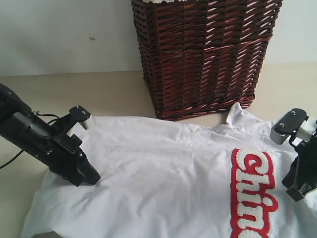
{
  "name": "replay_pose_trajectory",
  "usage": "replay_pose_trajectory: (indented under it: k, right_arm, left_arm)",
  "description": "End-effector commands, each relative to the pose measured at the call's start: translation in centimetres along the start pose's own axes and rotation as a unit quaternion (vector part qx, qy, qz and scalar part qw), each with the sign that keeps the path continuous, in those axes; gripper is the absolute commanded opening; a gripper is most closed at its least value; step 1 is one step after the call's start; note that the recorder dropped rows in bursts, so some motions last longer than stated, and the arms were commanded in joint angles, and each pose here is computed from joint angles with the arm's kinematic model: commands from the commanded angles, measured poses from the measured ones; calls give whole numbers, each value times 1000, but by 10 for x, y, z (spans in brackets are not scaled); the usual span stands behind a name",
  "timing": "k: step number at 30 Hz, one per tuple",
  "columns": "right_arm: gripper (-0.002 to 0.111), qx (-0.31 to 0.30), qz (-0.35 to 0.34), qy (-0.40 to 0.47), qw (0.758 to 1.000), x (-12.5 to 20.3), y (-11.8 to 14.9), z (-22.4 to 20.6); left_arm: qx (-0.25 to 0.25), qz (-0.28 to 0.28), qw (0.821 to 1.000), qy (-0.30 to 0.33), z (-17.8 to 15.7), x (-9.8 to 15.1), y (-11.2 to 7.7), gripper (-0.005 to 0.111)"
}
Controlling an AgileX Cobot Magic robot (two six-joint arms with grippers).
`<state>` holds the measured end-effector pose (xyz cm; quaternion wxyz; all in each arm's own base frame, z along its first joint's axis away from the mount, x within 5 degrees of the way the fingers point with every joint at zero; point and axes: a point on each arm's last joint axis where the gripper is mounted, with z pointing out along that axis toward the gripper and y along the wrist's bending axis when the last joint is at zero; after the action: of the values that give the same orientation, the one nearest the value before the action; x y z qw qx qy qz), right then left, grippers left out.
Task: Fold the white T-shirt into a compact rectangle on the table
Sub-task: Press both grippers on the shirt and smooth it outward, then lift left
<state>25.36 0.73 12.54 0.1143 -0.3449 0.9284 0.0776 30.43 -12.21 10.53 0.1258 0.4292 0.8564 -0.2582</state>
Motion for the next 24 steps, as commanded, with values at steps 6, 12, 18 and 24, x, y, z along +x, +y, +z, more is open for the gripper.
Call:
replay_pose_trajectory:
  k: [6,12,18,24]
  right_arm:
    - [0,87,6,-18,996,-1,-23,21]
    - [0,135,8,-28,990,-2,-34,30]
    - [0,155,-31,-26,987,-3,-37,29]
    - [0,102,-48,-52,992,-17,-16,-31]
  left_arm:
    - [-37,20,999,-5,-1,-1,6,13]
    - [-64,30,997,-7,-1,-2,11,13]
    - [-127,79,989,-10,-4,-4,22,13]
    - [-106,67,990,-71,-44,-41,6,13]
